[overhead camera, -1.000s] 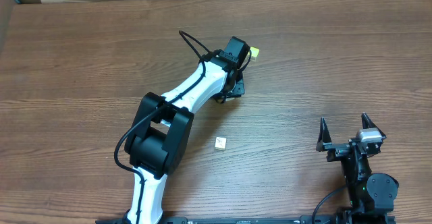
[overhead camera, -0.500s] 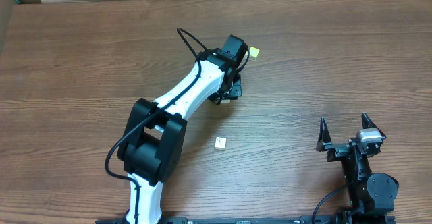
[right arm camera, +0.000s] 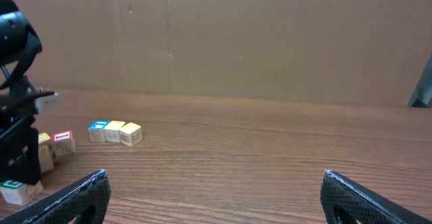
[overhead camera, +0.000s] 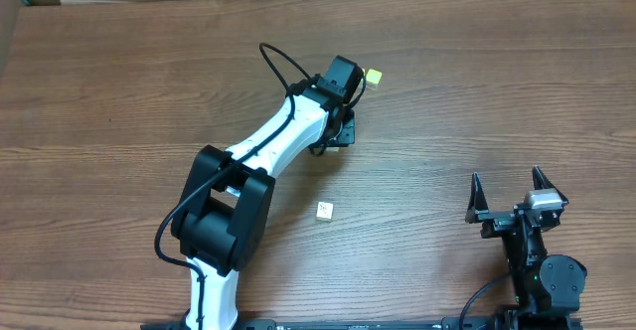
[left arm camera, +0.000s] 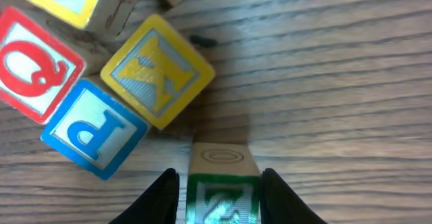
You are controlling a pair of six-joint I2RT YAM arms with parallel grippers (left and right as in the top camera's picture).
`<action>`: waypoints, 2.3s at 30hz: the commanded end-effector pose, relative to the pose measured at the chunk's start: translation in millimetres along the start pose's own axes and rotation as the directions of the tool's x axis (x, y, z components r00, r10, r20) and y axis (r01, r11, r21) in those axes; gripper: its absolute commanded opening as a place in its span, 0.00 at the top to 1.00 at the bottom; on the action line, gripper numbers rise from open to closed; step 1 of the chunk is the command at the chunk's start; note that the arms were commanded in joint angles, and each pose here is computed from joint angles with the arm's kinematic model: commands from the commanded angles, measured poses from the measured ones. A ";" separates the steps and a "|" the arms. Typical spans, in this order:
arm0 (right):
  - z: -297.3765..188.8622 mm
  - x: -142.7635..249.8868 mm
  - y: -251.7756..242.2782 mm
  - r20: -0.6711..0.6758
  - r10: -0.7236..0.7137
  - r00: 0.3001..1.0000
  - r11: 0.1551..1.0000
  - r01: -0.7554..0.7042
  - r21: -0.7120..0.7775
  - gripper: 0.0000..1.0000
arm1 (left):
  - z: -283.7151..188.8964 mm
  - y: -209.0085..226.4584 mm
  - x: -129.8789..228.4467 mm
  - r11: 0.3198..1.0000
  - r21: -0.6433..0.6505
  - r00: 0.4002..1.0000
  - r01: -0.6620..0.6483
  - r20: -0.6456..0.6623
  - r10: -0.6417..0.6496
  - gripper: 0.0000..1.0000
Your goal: Flip 4 blocks
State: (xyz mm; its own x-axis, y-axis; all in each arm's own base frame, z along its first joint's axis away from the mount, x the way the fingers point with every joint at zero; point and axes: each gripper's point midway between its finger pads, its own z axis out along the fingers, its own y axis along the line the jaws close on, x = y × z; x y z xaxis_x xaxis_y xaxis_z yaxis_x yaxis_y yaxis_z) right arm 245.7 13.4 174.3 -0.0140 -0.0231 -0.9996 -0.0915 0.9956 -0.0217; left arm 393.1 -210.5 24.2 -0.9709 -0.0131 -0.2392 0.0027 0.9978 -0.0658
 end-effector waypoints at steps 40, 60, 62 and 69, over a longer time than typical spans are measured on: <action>0.2 2.2 2.5 0.002 -0.005 1.000 1.000 0.005 -0.012 0.00 | -42.9 59.5 123.5 0.988 -0.121 0.924 -0.094 -0.381 0.041 0.81; 0.2 2.2 2.5 0.002 -0.005 1.000 1.000 0.005 -0.011 0.00 | -50.7 60.0 118.6 0.995 -0.084 0.918 -0.054 -0.397 0.017 0.64; 0.2 2.2 2.5 0.002 -0.005 1.000 1.000 0.005 -0.011 0.00 | -57.8 64.5 111.0 0.994 -0.097 0.925 -0.047 -0.380 0.006 0.67; 0.2 2.2 2.5 0.002 -0.005 1.000 1.000 0.005 -0.011 0.00 | -81.0 88.0 107.7 0.990 -0.140 0.924 0.000 -0.378 -0.054 0.96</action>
State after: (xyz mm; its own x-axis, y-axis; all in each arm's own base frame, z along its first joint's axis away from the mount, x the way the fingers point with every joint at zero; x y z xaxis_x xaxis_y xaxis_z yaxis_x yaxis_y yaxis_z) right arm 245.7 13.4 174.2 -0.0144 -0.0231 -0.9996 -0.0916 0.9956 -0.0216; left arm 265.2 -127.0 55.2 -0.9828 -0.0317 0.1817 -0.0199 0.9976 0.0669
